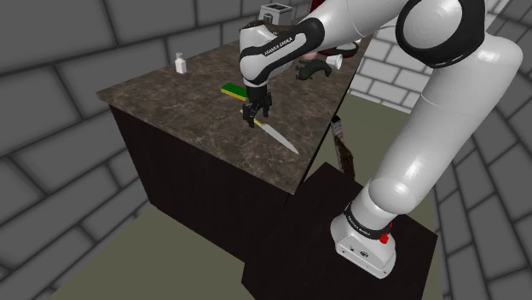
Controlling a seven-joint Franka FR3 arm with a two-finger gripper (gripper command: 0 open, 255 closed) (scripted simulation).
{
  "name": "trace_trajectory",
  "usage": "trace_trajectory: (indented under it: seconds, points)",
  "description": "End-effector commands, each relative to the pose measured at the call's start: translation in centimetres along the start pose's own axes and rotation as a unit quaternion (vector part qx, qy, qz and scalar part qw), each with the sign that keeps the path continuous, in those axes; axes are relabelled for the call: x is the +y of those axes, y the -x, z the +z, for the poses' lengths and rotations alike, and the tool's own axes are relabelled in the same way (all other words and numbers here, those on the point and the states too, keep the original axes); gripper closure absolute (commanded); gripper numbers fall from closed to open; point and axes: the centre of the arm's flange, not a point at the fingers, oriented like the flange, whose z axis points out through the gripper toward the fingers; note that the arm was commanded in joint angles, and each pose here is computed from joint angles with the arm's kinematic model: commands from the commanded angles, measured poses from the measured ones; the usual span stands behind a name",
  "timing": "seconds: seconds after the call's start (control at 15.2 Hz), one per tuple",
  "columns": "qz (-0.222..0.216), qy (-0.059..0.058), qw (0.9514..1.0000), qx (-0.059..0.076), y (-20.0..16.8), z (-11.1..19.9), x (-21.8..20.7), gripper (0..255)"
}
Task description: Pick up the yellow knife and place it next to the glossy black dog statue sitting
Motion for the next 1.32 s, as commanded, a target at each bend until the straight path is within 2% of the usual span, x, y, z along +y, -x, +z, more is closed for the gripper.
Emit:
trace_trajectory:
  seconds: [0.0, 0.59, 1.25]
  points:
    - [0.000, 0.000, 1.0000, 0.000, 0.0, 0.0, 0.0, 255]
    - [0.000, 0.000, 1.0000, 0.000, 0.0, 0.0, 0.0, 255]
    - [0.000, 0.000, 1.0000, 0.000, 0.9, -5.2, 0.3, 255]
